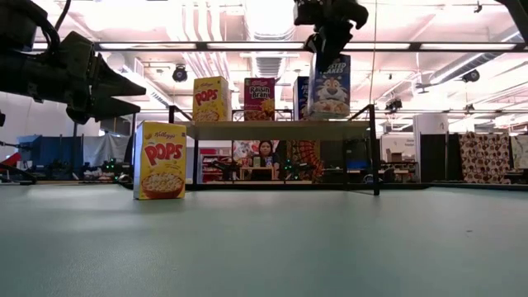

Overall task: Stack cereal on shelf
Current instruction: Put the blue cereal box on the shelf

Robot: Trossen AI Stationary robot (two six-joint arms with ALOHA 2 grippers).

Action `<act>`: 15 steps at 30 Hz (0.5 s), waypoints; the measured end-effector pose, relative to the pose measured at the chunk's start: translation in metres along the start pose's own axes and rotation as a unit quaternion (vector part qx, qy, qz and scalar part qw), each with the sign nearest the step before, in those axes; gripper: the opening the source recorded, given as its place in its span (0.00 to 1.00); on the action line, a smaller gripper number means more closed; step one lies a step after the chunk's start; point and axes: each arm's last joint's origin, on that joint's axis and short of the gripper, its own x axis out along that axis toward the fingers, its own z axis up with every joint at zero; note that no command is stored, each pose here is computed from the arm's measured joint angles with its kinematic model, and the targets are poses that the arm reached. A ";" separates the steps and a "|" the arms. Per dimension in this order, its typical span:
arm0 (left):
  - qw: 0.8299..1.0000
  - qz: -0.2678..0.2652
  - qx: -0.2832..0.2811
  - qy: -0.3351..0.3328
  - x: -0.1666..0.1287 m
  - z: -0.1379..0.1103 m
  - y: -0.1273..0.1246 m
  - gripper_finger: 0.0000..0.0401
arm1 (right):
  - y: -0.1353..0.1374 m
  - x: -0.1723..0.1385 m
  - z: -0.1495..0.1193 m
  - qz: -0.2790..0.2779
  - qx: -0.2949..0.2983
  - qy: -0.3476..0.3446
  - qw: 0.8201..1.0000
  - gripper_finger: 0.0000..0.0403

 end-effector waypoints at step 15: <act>1.000 0.000 0.000 0.000 0.000 0.000 0.000 0.96 | -0.016 0.006 0.000 -0.024 0.013 -0.005 1.000 0.35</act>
